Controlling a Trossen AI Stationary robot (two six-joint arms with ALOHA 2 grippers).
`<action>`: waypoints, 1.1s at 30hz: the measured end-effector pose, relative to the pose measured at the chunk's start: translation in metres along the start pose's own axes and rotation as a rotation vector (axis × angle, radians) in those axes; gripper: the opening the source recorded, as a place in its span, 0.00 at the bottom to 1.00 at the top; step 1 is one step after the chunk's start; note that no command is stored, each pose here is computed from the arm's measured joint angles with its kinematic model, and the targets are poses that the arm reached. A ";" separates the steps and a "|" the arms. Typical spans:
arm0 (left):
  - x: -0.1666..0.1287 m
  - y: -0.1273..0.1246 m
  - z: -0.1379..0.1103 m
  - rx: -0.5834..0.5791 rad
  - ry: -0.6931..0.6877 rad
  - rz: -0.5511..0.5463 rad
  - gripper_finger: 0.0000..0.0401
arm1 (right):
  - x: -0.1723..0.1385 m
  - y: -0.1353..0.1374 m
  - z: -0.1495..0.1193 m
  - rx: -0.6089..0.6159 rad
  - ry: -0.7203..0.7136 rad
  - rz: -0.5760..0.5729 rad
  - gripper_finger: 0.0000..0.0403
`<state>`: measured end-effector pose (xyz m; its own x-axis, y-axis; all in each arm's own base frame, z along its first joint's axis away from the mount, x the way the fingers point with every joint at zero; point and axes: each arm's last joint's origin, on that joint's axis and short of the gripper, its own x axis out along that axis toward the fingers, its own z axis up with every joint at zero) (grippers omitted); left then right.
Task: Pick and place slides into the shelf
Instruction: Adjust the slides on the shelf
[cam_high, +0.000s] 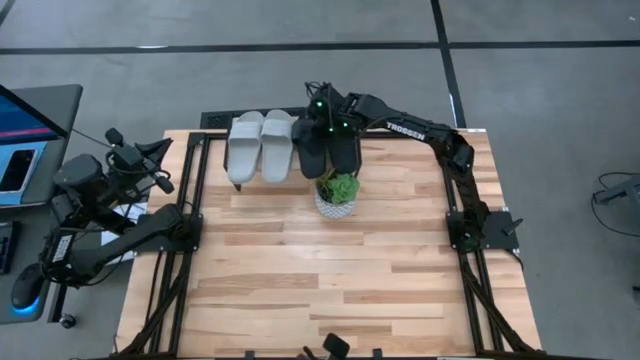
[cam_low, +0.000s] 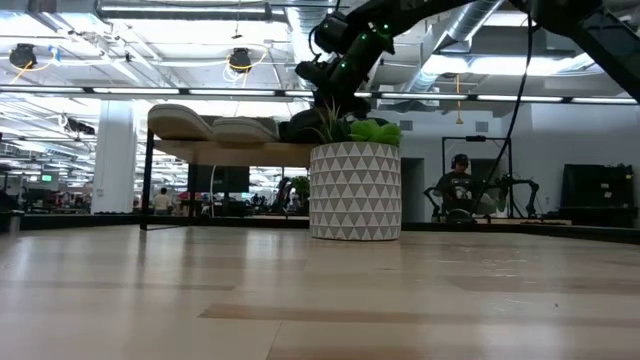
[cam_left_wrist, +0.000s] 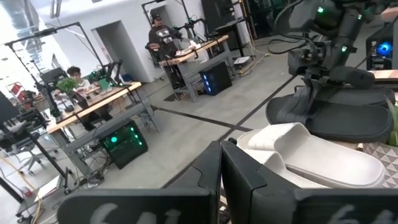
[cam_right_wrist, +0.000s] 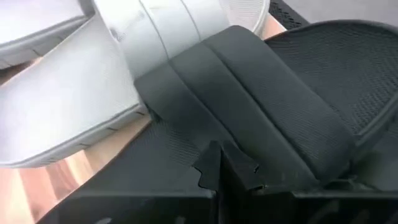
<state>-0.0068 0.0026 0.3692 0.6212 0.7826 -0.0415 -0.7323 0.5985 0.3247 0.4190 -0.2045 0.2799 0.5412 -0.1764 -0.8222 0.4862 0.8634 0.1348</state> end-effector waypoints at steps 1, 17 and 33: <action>0.000 0.000 0.000 0.000 0.001 0.002 0.00 | 0.000 -0.002 0.000 0.005 -0.001 0.005 0.00; 0.000 0.000 0.000 0.001 0.006 0.016 0.00 | 0.021 -0.007 -0.004 0.089 0.049 0.045 0.00; 0.000 0.000 0.000 -0.009 0.002 0.005 0.00 | 0.007 0.001 -0.005 0.060 0.033 -0.080 0.00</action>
<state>-0.0069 0.0026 0.3692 0.6171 0.7858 -0.0418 -0.7378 0.5962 0.3166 0.4202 -0.2028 0.2715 0.4763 -0.2274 -0.8494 0.5676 0.8173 0.0995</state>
